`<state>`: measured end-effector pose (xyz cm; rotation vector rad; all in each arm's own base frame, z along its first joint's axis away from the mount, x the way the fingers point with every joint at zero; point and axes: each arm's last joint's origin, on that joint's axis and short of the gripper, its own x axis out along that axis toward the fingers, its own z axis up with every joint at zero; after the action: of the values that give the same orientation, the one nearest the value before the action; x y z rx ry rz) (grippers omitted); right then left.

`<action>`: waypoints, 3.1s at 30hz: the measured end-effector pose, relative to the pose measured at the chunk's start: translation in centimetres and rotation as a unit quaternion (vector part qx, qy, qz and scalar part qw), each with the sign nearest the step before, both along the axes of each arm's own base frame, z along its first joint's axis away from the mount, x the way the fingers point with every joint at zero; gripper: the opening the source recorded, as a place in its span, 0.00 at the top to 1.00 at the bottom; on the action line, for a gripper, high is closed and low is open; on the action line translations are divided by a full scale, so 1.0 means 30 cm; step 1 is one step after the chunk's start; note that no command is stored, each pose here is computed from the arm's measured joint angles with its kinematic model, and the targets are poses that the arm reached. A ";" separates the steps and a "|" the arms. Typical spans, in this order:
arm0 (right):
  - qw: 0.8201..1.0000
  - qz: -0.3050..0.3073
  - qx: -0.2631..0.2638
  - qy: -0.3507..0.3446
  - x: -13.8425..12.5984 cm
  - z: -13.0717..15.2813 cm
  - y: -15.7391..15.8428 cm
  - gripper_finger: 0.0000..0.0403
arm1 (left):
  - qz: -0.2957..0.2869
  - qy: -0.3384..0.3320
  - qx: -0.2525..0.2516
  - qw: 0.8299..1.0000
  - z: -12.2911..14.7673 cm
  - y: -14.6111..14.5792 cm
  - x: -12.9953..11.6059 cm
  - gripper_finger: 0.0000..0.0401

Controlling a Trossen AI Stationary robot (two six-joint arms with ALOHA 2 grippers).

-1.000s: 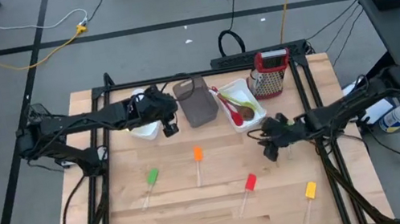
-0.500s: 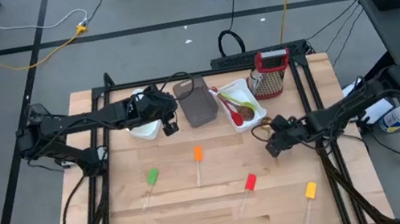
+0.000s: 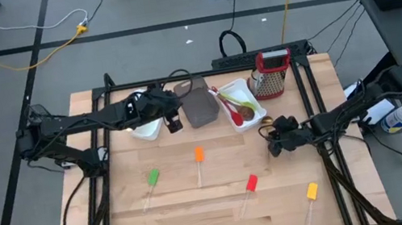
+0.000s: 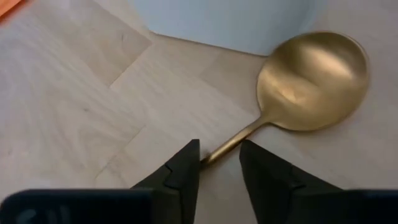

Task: Pick & Place Kitchen Items
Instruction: Put the golden slotted spoon into the right white bin

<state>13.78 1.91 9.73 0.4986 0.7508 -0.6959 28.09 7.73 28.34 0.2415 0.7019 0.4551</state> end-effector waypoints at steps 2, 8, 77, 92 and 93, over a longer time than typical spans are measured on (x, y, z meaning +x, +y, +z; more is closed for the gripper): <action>1.000 -0.003 -0.005 0.008 -0.001 -0.007 -0.001 0.76 | 0.000 -0.003 0.001 1.000 0.002 0.000 0.001 0.78; 0.998 0.004 -0.011 0.062 -0.021 -0.031 -0.005 0.79 | 0.001 -0.015 0.006 1.000 0.008 0.004 0.005 0.78; 0.837 0.270 -0.468 0.088 0.269 0.406 -0.008 0.98 | -0.070 -0.001 -0.006 0.998 0.004 0.038 -0.004 0.78; 0.660 0.458 -0.543 0.246 0.431 0.424 -0.165 0.97 | -0.070 -0.002 -0.006 0.998 0.004 0.038 -0.004 0.78; 0.638 0.475 -0.546 0.264 0.445 0.421 -0.174 0.97 | -0.069 -0.002 -0.007 0.998 0.004 0.038 -0.004 0.78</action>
<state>27.13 -3.31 22.37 -1.2451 0.8396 -0.1472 27.97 8.86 28.46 0.2749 0.6788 0.3182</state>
